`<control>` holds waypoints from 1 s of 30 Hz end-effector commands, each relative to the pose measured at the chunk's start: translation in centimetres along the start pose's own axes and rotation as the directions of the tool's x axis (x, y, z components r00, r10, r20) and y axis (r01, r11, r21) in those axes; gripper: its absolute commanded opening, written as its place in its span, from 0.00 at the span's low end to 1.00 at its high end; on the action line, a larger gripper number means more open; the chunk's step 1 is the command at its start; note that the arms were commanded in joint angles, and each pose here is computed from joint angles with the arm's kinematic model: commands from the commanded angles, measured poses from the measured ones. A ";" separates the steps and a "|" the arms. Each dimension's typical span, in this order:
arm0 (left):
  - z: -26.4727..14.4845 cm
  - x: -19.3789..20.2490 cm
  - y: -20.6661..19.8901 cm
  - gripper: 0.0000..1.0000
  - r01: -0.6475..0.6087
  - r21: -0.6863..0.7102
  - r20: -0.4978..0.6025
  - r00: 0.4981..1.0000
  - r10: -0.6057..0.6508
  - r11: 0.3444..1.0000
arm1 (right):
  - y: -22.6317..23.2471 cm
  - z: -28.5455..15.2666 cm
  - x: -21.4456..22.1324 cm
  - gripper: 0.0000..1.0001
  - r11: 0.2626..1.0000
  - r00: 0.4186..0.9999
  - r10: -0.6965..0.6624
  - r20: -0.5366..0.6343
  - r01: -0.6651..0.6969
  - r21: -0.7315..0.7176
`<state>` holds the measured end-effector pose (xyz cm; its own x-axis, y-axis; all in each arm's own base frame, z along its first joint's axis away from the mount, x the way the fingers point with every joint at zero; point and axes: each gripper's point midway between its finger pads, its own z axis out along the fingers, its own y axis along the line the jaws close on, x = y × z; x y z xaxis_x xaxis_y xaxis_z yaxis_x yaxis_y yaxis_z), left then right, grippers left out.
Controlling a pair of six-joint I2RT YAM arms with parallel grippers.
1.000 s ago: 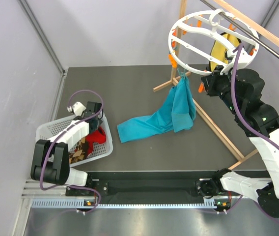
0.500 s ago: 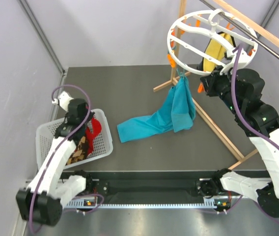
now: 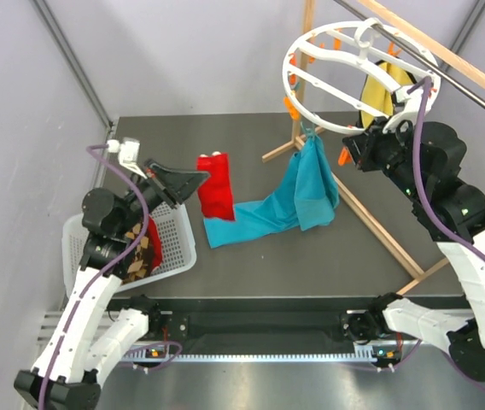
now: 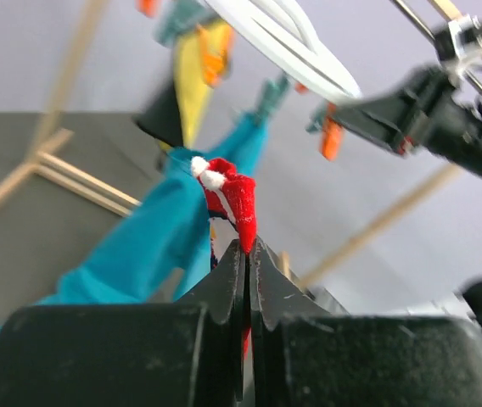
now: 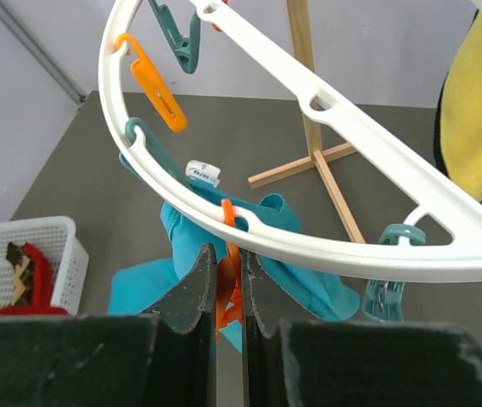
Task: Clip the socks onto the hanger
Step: Pick up the sock from the bin, then clamp the sock onto the hanger.
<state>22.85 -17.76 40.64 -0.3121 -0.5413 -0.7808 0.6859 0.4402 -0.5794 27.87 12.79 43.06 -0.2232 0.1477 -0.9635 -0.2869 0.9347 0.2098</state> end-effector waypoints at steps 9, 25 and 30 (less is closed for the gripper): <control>7.0 7.9 -12.1 0.00 -0.081 0.330 -0.181 0.972 0.148 0.940 | 2.2 -1.8 -0.6 0.00 0.991 0.998 0.060 -0.018 -0.062 -0.121; 15.4 11.4 -10.2 0.00 -0.676 -0.282 -0.066 0.722 0.689 0.681 | -0.4 -1.5 -1.3 0.00 0.987 0.989 0.145 -0.022 -0.143 0.070; 16.4 12.9 -9.9 0.00 -0.719 -0.302 -0.075 0.673 0.736 0.627 | -0.7 -1.1 -1.1 0.00 0.984 0.987 0.156 -0.037 -0.151 0.099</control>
<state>21.77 -42.68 35.49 0.1660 0.0825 -0.9827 0.5676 0.8069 0.1636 27.47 12.45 42.89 -0.3227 0.2423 -0.9150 -0.1932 0.9295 0.3143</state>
